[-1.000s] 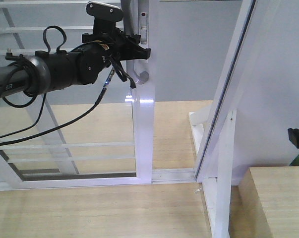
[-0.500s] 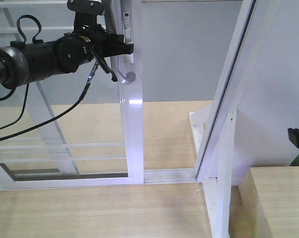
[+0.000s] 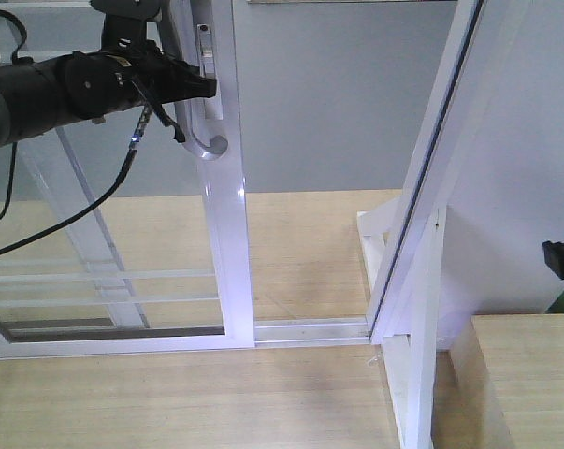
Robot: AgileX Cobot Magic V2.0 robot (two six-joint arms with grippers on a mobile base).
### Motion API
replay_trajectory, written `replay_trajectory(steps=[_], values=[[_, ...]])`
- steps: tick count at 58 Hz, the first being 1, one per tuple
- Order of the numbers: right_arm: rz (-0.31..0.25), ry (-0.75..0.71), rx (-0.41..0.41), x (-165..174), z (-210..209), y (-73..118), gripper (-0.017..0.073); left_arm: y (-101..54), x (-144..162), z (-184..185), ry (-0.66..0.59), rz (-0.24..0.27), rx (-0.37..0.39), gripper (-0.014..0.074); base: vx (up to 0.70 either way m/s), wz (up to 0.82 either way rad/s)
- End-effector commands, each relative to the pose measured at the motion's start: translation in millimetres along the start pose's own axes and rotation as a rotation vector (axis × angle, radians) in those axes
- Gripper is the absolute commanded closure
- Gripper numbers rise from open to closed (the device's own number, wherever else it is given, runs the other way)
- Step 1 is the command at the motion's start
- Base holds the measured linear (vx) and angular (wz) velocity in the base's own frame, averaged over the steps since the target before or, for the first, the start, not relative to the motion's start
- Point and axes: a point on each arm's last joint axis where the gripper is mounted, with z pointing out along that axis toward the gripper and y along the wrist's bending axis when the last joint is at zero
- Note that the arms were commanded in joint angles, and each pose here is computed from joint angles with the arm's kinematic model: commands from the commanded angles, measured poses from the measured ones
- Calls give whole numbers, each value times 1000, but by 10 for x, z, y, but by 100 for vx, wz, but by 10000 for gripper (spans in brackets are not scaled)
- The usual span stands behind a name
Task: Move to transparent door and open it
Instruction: 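Push the door frame with the left gripper to slide the door wider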
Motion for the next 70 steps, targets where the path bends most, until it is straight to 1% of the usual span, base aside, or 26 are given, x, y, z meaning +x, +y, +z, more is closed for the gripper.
replay_trajectory(steps=[1,7,14,18,25,40,48,55,59,70], values=[[-3,-119,10,-175,-55,-39,564,308,-563,-343,-304,-21,-126,594,0,0],[-3,-119,10,-175,-55,-39,564,415,-593,-435,-276,-24,-133,594,0,0],[-1,-119,10,-175,-55,-39,564,502,-625,-558,-235,-30,-130,594,0,0],[-1,-119,10,-175,-55,-39,564,544,-656,-625,-233,-30,-135,594,0,0],[-1,-119,10,-175,-55,-39,564,601,-692,-722,-223,-35,-139,594,0,0],[-1,-119,10,-175,-55,-39,564,635,-760,-895,-213,-37,-134,594,0,0],[0,-119,9,-175,-55,-39,564,742,-797,-1004,-218,-40,-158,594,0,0],[3,-119,8,-175,-55,-38,564,875,-799,-1110,-188,14,-197,594,0,0],[7,-119,7,-175,-55,-37,564,947,-798,-1167,-175,26,-217,594,0,0],[34,-118,-2,-175,-55,-30,564,1148,-814,-1303,-185,8,-271,594,0,0]])
